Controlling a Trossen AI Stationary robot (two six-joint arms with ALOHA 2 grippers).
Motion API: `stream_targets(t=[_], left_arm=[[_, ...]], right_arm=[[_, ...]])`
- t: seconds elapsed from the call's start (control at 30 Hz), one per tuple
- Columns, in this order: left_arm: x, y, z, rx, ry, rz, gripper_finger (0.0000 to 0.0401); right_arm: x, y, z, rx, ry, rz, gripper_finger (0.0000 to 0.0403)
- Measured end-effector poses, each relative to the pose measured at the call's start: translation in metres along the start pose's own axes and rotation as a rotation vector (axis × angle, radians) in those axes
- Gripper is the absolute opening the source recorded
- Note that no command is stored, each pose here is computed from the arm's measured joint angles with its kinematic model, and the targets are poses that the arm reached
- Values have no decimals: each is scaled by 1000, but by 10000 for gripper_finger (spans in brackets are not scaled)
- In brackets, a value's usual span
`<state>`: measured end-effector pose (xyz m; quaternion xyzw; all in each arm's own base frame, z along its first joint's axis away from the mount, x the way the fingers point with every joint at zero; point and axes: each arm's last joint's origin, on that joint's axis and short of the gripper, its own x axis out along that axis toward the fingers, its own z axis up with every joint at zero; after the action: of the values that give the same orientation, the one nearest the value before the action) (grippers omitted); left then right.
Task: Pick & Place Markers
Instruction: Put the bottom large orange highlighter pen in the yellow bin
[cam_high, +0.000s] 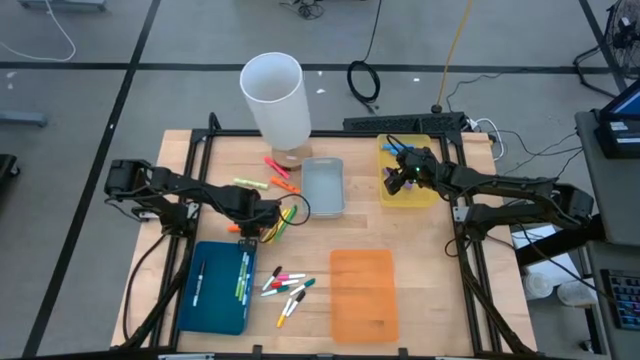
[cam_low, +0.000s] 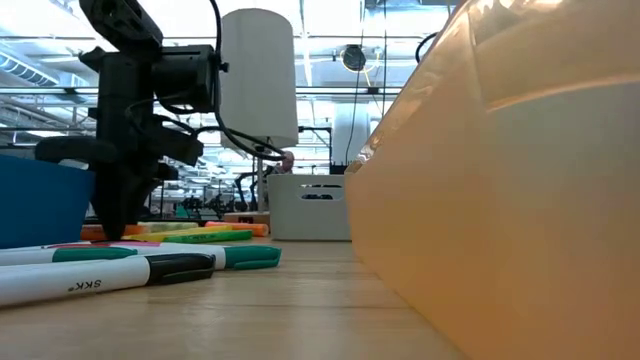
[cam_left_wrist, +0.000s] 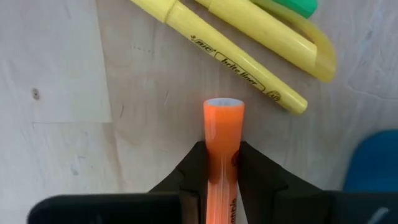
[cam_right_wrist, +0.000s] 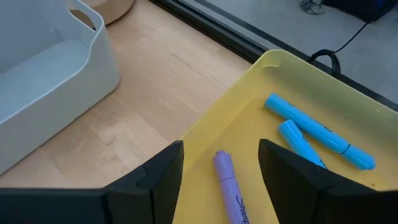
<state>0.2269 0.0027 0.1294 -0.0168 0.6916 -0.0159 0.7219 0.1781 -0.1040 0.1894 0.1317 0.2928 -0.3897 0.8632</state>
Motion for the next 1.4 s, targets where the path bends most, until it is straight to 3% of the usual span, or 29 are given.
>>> stream_targets(t=[0.13,0.33,0.6,0.77,0.97,1.17,1.4], left_arm=[[-2,-2,-1,-40,17,-22,63],[-28,-9,-1,-17,-11,8,63],[-107,-15,15,51,-424,139,63],[-131,-12,22,118,-758,203,63],[-126,-3,37,237,-1095,225,63],[-122,19,50,248,-1428,262,63],[-111,36,74,215,-1562,197,63]], right_arm=[[0,0,0,0,0,0,196],[0,0,0,0,2,0,196],[0,0,0,3,1,-1,196],[0,1,1,5,-9,16,196],[-2,10,9,8,-64,231,196],[-9,28,15,-86,-164,341,196],[-20,64,19,-238,-346,492,196]])
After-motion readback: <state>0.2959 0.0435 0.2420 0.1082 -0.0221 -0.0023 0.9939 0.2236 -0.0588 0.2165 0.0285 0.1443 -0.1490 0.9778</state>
